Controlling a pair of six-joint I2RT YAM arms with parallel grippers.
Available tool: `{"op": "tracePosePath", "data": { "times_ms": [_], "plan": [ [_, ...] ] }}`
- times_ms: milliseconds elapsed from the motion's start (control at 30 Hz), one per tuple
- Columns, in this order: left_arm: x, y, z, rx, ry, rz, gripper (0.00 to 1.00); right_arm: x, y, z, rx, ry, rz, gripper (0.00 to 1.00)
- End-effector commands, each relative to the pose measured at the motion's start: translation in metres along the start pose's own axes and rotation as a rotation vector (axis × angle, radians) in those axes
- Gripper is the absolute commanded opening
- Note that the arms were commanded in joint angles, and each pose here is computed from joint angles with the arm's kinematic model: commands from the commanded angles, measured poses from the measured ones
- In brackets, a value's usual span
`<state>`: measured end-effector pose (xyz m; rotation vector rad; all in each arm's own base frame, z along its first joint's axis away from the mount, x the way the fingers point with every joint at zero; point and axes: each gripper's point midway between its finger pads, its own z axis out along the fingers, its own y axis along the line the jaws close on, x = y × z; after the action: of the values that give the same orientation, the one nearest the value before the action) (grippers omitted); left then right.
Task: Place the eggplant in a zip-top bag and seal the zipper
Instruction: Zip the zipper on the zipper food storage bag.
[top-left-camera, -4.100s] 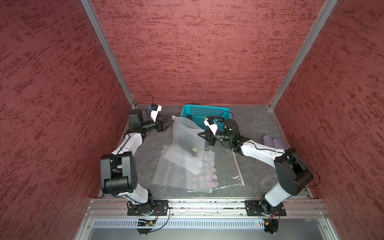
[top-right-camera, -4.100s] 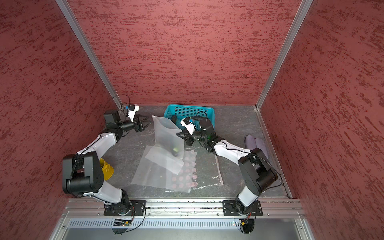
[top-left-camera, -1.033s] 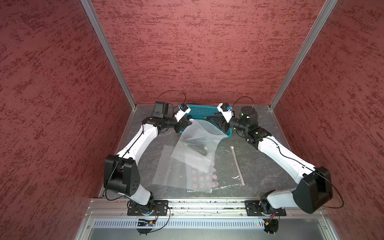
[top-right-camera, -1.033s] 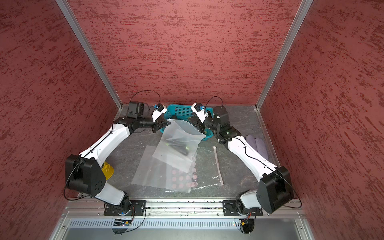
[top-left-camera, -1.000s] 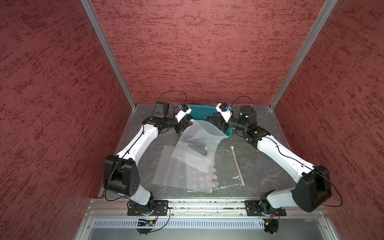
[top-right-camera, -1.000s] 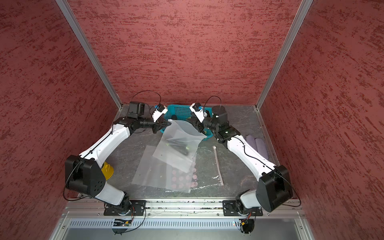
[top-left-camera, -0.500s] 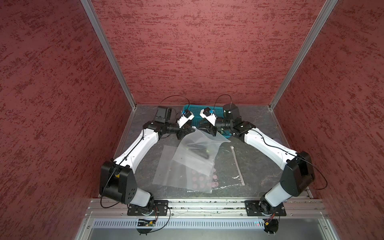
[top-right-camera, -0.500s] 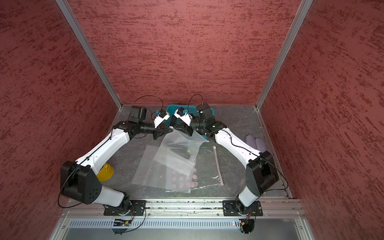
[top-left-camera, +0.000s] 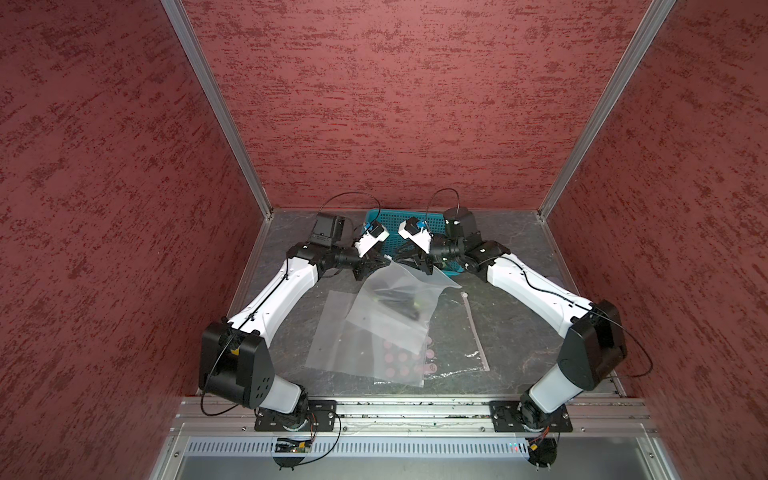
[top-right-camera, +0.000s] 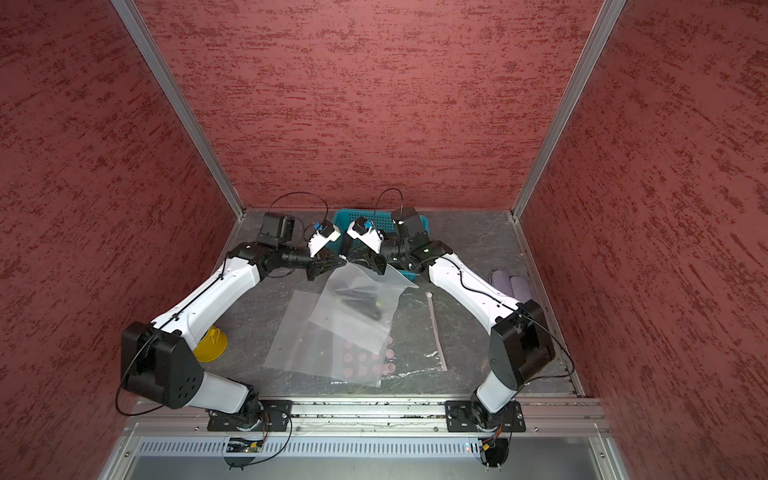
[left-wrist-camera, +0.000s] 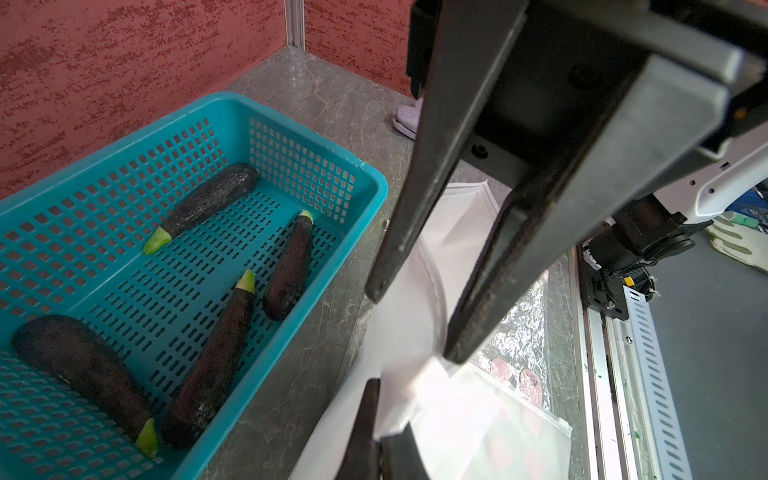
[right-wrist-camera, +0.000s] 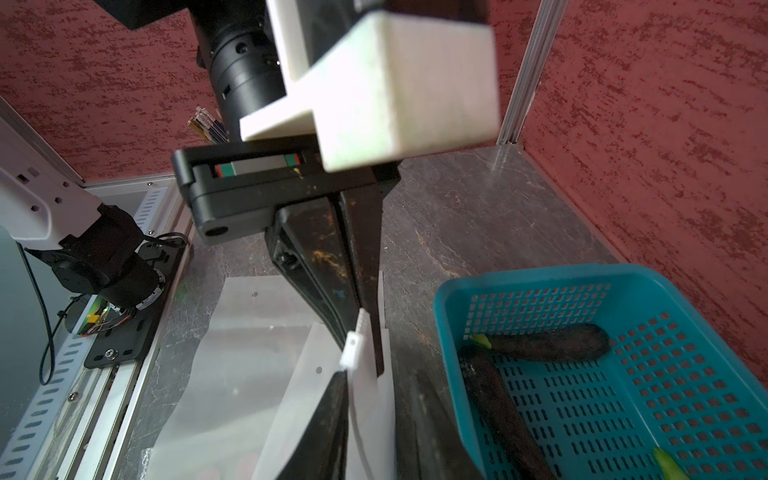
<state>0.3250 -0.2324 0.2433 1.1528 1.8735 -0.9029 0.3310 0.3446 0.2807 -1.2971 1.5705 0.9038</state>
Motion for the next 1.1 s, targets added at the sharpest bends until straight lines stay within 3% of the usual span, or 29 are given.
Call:
{"op": "tracePosePath", "data": {
  "times_ms": [0,300,467,867,1067],
  "plan": [
    [0.005,-0.003,0.001,0.001,0.012,0.011,0.00,-0.024,0.006,-0.008,-0.017,-0.038,-0.033,0.32],
    [0.006,-0.002,0.001,-0.006,0.017,0.008,0.00,-0.038,0.011,-0.013,-0.034,-0.066,-0.045,0.36],
    [0.004,-0.005,0.002,-0.001,0.011,0.019,0.00,-0.026,0.004,-0.003,-0.030,-0.041,-0.014,0.36],
    [0.004,-0.005,0.002,-0.015,0.014,0.029,0.00,-0.007,-0.002,0.012,-0.050,-0.007,0.033,0.29],
    [0.005,-0.003,0.003,-0.024,0.018,0.027,0.00,-0.002,-0.001,0.014,-0.059,0.004,0.048,0.18]
  ]
}}
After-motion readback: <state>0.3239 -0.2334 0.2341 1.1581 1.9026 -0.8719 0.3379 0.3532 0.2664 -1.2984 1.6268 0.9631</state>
